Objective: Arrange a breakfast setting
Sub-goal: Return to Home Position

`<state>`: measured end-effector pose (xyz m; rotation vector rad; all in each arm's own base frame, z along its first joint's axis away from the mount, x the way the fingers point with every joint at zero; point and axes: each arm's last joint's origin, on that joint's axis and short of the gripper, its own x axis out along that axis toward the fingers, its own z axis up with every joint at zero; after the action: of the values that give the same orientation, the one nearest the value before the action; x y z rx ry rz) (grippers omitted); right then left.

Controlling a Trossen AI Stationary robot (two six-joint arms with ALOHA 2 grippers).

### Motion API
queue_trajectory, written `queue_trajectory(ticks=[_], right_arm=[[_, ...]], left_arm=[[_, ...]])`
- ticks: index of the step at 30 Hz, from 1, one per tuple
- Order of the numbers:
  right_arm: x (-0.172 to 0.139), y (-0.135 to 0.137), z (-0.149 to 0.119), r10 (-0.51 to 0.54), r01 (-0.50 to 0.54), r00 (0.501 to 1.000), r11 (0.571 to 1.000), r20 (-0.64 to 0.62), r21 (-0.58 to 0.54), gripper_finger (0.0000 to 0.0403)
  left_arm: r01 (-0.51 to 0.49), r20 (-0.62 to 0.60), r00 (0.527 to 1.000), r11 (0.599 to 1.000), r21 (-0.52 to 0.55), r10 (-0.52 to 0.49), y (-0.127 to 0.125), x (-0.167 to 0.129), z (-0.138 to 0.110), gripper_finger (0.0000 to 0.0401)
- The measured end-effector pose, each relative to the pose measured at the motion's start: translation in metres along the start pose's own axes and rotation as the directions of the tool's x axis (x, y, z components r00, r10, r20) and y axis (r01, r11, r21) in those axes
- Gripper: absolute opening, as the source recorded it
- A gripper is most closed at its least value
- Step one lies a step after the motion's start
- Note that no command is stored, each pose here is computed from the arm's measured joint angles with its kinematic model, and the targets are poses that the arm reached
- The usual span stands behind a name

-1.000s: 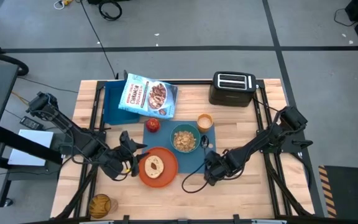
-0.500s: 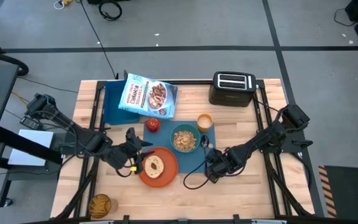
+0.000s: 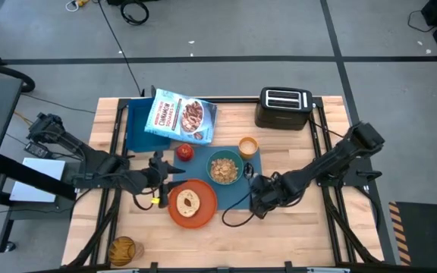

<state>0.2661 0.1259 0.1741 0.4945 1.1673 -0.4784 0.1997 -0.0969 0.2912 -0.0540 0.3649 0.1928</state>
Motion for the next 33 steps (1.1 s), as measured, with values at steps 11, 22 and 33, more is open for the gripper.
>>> queue_trajectory(ticks=[11, 22, 33], right_arm=[[-0.037, -0.033, 0.000, 0.317, -0.095, 0.859, 0.871, 0.403, -0.483, 0.0007], [-0.072, -0.098, -0.019, 0.541, -0.167, 0.569, 0.814, 0.620, -0.556, 0.0016], [-0.091, -0.116, -0.022, 0.546, -0.202, 0.475, 0.831, 0.691, -0.518, 0.0024]], left_arm=[[0.117, 0.018, 0.993, 0.989, 0.092, -0.119, 0.013, 0.031, -0.003, 0.0115], [0.139, 0.196, 0.970, 0.990, 0.025, -0.141, 0.069, 0.034, -0.027, 0.0032], [0.221, 0.430, 0.891, 0.966, -0.132, -0.145, 0.080, -0.011, 0.000, 0.0024]])
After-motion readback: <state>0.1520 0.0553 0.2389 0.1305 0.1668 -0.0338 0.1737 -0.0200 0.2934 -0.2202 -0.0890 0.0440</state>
